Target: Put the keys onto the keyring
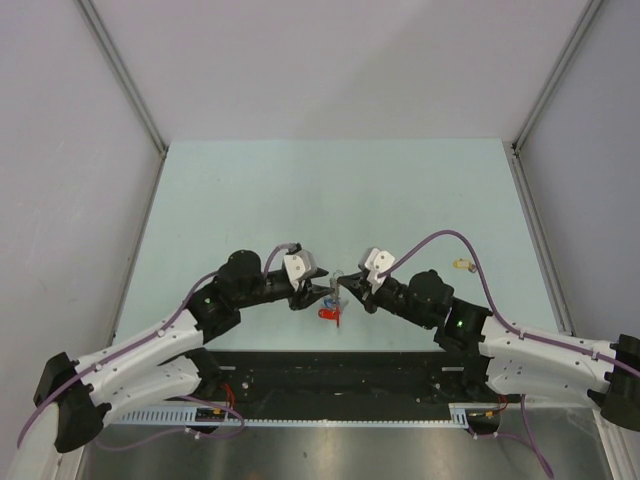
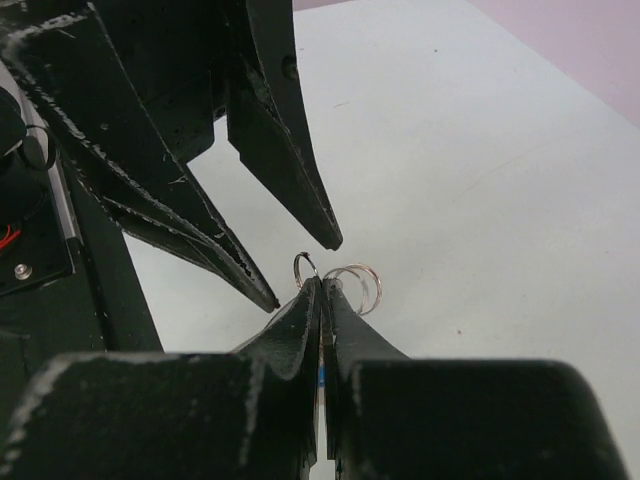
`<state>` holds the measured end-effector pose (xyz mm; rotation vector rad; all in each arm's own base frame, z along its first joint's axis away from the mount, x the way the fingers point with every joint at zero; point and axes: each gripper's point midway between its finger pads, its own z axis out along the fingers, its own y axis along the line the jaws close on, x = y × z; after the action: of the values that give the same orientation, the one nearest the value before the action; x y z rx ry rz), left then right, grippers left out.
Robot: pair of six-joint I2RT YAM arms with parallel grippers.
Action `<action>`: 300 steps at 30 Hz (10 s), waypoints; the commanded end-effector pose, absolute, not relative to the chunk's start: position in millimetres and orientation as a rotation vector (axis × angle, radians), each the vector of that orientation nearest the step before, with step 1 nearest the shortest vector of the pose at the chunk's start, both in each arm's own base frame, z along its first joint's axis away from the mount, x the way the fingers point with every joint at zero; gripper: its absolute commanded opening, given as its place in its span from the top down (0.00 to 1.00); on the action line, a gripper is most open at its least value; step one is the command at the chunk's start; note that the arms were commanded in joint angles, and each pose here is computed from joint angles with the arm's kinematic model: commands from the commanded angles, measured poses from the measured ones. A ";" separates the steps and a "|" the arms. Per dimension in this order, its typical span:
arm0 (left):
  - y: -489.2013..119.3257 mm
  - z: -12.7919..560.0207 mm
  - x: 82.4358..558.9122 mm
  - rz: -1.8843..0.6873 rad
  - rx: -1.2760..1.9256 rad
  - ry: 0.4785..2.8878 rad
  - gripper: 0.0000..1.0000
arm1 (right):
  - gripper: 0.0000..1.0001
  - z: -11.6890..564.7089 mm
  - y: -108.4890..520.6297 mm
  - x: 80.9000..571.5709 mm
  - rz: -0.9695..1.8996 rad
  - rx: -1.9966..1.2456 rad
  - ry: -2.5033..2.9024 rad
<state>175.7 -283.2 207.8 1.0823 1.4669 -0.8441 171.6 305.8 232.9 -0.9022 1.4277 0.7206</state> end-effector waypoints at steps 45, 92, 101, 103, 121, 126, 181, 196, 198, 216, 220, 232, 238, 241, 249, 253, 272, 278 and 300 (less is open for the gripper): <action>-292.3 217.2 154.4 -0.923 1.429 1.396 0.89 | 1.00 254.9 318.6 160.2 0.775 -0.992 1.346; -210.5 253.5 170.5 -0.739 0.833 1.488 1.00 | 0.43 115.9 -51.5 313.2 -0.068 0.600 2.305; -199.2 254.6 174.3 -0.679 0.809 1.489 1.00 | 0.43 56.7 -45.1 323.1 -0.002 0.438 2.508; -198.1 253.9 174.9 -0.671 0.807 1.491 1.00 | 0.44 52.9 -47.3 326.7 -0.013 0.414 2.514; -194.5 253.8 178.1 -0.644 0.794 1.496 1.00 | 0.73 23.0 -48.1 334.9 -0.076 0.305 2.645; -195.3 253.1 178.7 -0.644 0.797 1.498 1.00 | 0.79 9.9 -42.9 323.4 -0.073 0.348 2.710; -181.3 238.7 198.4 -0.550 0.721 1.584 1.00 | 0.58 58.7 155.7 216.2 0.126 -0.136 2.594; -179.9 235.9 201.4 -0.533 0.714 1.599 1.00 | 0.70 44.5 167.7 212.9 0.166 -0.077 2.487; -179.9 234.8 201.7 -0.533 0.715 1.604 1.00 | 0.69 48.6 173.2 215.7 0.221 -0.044 2.419; -178.9 233.2 204.0 -0.529 0.694 1.611 1.00 | 0.73 36.0 169.8 202.8 0.272 -0.103 2.190; -177.4 235.1 204.1 -0.526 0.684 1.607 1.00 | 0.73 29.2 167.5 200.3 0.248 -0.118 2.207; -176.0 235.9 205.0 -0.517 0.678 1.607 1.00 | 0.78 30.4 169.2 207.8 0.213 -0.103 2.192; -175.7 234.7 205.1 -0.514 0.679 1.611 0.99 | 0.78 27.8 170.7 208.1 0.205 -0.125 2.199; -175.8 234.4 205.2 -0.515 0.678 1.611 1.00 | 0.78 25.6 172.1 208.1 0.201 -0.137 2.205; -175.9 234.8 204.9 -0.517 0.679 1.609 1.00 | 0.90 23.1 172.4 206.3 0.185 -0.153 2.222; -176.7 234.4 204.3 -0.520 0.686 1.607 1.00 | 1.00 27.3 174.1 204.6 0.181 -0.165 2.226; -239.4 273.8 170.6 -0.817 1.056 1.374 1.00 | 1.00 166.3 238.0 187.1 0.571 -0.951 1.978; -254.0 288.5 171.4 -0.834 1.159 1.277 1.00 | 1.00 210.0 247.9 186.8 0.586 -1.117 1.858; -263.2 242.2 145.3 -0.946 1.425 1.259 1.00 | 1.00 275.0 298.1 144.0 0.748 -1.470 1.434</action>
<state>156.3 -261.4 241.9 1.3547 1.3310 -0.9035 145.6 287.0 253.1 -1.4314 1.5508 0.7594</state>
